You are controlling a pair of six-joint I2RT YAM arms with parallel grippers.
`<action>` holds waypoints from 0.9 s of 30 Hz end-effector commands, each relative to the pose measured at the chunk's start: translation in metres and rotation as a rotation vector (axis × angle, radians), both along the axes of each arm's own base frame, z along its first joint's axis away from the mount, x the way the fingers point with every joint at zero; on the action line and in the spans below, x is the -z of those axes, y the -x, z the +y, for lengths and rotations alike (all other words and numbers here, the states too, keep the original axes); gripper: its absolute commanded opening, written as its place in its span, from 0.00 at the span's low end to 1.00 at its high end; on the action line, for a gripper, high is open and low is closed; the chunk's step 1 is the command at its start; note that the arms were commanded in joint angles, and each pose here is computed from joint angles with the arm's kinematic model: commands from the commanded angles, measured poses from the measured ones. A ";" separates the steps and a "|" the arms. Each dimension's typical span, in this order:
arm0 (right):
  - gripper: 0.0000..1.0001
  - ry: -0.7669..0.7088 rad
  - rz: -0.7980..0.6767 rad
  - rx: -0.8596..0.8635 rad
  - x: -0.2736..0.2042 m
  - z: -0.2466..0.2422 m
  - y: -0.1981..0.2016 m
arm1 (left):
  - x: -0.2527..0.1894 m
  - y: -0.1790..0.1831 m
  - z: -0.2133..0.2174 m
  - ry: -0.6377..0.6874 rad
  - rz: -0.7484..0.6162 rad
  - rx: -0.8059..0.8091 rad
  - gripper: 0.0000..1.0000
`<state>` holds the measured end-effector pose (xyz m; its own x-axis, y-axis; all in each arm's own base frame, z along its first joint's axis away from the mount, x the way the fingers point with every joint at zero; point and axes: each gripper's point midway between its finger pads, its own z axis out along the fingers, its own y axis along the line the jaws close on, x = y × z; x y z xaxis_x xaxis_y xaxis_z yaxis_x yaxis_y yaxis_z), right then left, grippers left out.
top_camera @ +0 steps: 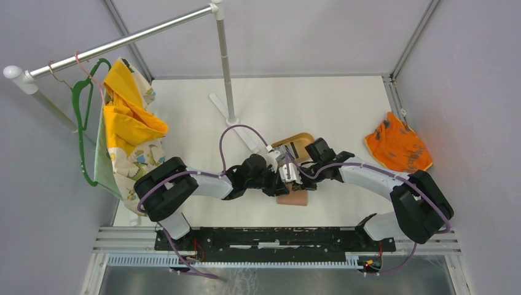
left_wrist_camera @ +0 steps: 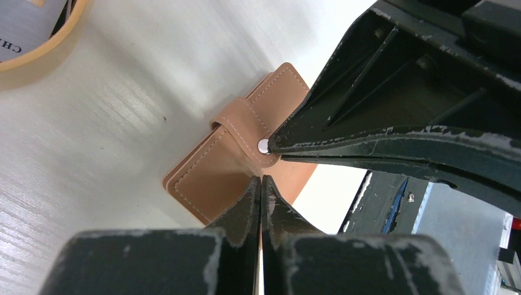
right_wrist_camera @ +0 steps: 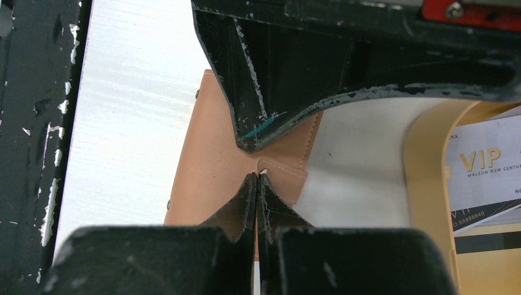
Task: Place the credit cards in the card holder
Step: Close the card holder at the center of the board.
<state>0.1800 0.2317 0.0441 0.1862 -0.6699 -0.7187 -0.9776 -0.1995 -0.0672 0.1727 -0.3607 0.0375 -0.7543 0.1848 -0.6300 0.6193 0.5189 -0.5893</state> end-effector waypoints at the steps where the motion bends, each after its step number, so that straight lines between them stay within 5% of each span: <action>1: 0.00 0.007 0.030 -0.044 0.001 0.002 0.017 | 0.010 -0.003 0.004 -0.038 -0.009 -0.016 0.02; 27: 0.00 0.160 -0.043 -0.198 0.024 -0.021 0.044 | 0.007 -0.002 0.005 -0.030 -0.012 -0.018 0.02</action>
<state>0.1749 0.2343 0.0405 0.3969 -0.6796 -0.6169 -0.9150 -0.3458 -0.2077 0.1726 -0.3606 0.0372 -0.7546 0.1852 -0.6295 0.6190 0.5193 -0.5892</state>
